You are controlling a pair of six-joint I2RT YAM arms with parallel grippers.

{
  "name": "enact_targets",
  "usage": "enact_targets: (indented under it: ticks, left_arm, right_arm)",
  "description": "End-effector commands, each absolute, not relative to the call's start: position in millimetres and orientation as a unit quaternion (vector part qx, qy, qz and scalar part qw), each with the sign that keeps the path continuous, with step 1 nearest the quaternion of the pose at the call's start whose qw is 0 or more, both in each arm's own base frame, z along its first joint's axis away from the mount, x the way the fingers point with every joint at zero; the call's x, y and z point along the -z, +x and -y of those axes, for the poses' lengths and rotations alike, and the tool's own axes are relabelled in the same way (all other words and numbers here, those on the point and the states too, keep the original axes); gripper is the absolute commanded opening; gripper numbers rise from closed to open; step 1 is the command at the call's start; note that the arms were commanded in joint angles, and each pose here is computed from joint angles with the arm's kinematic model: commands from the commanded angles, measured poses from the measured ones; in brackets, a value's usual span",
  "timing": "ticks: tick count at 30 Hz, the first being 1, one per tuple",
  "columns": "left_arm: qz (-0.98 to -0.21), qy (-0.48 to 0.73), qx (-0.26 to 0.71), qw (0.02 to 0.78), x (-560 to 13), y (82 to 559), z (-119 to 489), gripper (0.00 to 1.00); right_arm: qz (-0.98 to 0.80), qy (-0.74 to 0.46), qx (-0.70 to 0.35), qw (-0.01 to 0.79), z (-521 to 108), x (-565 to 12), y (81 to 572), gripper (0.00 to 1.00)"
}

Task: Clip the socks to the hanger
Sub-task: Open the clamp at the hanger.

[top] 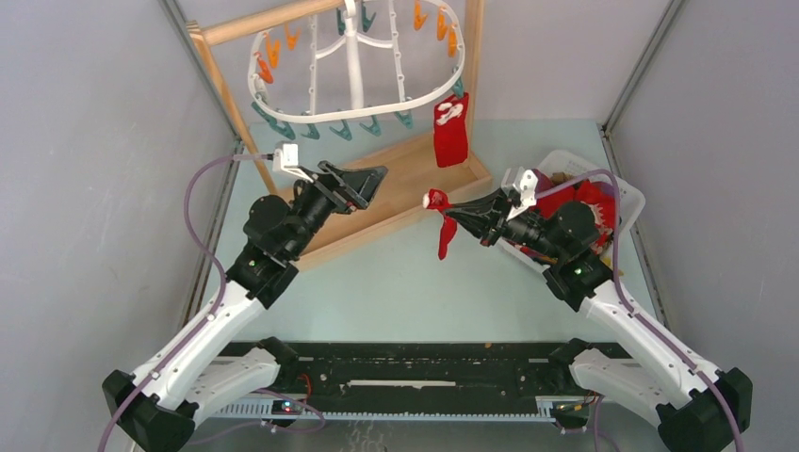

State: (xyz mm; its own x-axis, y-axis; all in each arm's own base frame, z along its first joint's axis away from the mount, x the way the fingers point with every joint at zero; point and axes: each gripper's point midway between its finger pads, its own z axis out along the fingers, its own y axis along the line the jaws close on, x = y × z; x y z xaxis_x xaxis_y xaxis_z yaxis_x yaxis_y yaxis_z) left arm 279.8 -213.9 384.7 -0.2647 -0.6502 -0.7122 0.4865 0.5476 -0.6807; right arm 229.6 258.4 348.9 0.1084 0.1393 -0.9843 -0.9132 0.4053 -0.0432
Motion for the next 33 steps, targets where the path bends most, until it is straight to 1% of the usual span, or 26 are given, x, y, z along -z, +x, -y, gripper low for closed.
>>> enact_targets:
  ticks: [1, 8, 14, 18, 21, 25, 28, 33]
  left_arm:
    - [-0.635, -0.053, 0.486, 0.598, -403.8, 268.7, 213.0, 0.99]
    - [-0.632, -0.04, 0.468, 0.616, -413.7, 271.5, 210.1, 0.95]
    - [-0.653, -0.023, 0.454, 0.606, -418.7, 280.5, 219.3, 0.99]
    - [-0.66, -0.022, 0.45, 0.601, -419.4, 284.4, 222.0, 0.99]
    - [-0.658, -0.029, 0.442, 0.609, -424.1, 288.1, 218.9, 0.97]
    - [-0.646, -0.022, 0.437, 0.626, -443.6, 291.8, 218.6, 0.9]
    - [-0.652, -0.024, 0.411, 0.637, -447.9, 298.8, 214.7, 0.9]
    - [-0.647, -0.032, 0.397, 0.65, -457.8, 311.1, 214.6, 0.89]
  right_arm:
    - [-0.514, -0.376, -0.39, 0.665, -250.8, -351.9, 224.1, 0.0]
    - [-0.519, -0.379, -0.381, 0.664, -244.3, -343.0, 221.7, 0.0]
    - [-0.521, -0.37, -0.372, 0.673, -233.8, -340.9, 222.4, 0.0]
    - [-0.52, -0.366, -0.368, 0.679, -230.0, -341.0, 224.6, 0.0]
    - [-0.521, -0.366, -0.371, 0.676, -230.6, -338.6, 224.6, 0.0]
    - [-0.515, -0.362, -0.371, 0.683, -229.1, -337.7, 223.2, 0.0]
    - [-0.514, -0.361, -0.37, 0.685, -227.9, -336.7, 222.7, 0.0]
    - [-0.511, -0.354, -0.368, 0.691, -227.7, -339.3, 230.9, 0.0]
